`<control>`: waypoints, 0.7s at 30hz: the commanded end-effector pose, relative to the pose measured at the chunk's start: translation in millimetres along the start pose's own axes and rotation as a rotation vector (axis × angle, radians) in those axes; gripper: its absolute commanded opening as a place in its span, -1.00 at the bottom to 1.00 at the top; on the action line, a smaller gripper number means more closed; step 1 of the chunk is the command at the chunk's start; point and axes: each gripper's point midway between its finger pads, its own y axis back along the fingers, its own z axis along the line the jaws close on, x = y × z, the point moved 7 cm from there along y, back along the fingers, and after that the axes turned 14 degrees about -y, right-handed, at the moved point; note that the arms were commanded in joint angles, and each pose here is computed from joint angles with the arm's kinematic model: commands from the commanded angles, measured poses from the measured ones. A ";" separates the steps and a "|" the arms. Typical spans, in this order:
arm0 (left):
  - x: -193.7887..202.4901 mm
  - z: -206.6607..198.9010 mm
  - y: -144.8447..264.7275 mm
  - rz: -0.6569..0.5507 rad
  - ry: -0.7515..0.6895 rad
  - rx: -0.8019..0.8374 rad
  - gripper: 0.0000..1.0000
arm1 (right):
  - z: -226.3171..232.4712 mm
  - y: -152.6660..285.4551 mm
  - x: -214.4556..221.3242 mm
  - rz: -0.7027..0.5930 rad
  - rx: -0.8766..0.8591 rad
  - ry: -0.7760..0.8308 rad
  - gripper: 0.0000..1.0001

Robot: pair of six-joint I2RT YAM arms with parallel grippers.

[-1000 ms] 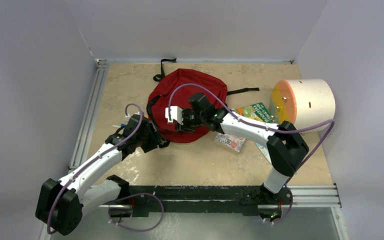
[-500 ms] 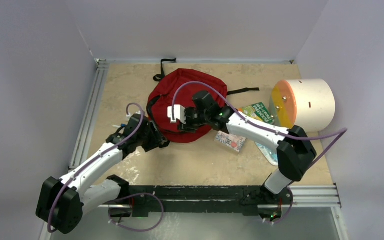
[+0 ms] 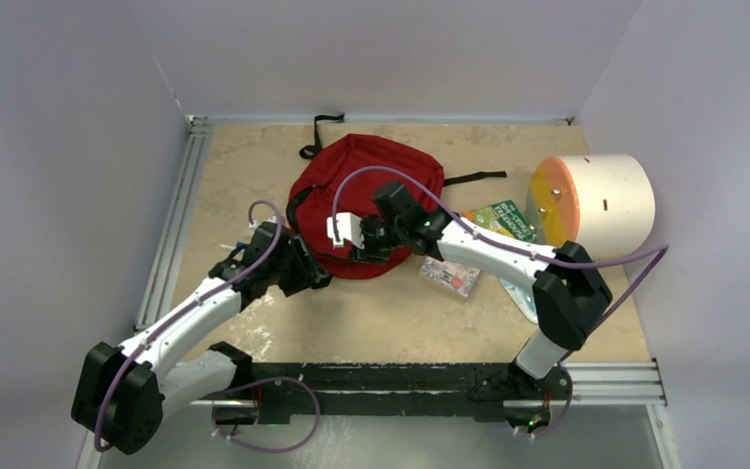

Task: Pack the student bag
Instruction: Adjust the student bag at the center of the board.

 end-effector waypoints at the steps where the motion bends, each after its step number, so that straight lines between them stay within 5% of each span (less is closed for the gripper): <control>1: -7.1 -4.8 2.0 -0.034 -0.019 0.027 -0.03 | -4.2 0.0 -13.9 -0.029 0.005 0.032 -0.02; 11: -6.6 -3.2 3.7 -0.037 -0.022 0.018 -0.03 | -11.3 -16.4 -5.5 0.008 0.015 0.013 -0.35; 16: -6.3 -2.4 4.2 -0.040 -0.019 0.014 -0.03 | -10.1 -14.2 -13.9 -0.027 -0.002 0.000 -0.87; 21: -10.0 -7.8 5.2 -0.047 0.003 0.042 -0.02 | -0.8 -9.5 -27.1 -0.106 -0.050 -0.074 -1.00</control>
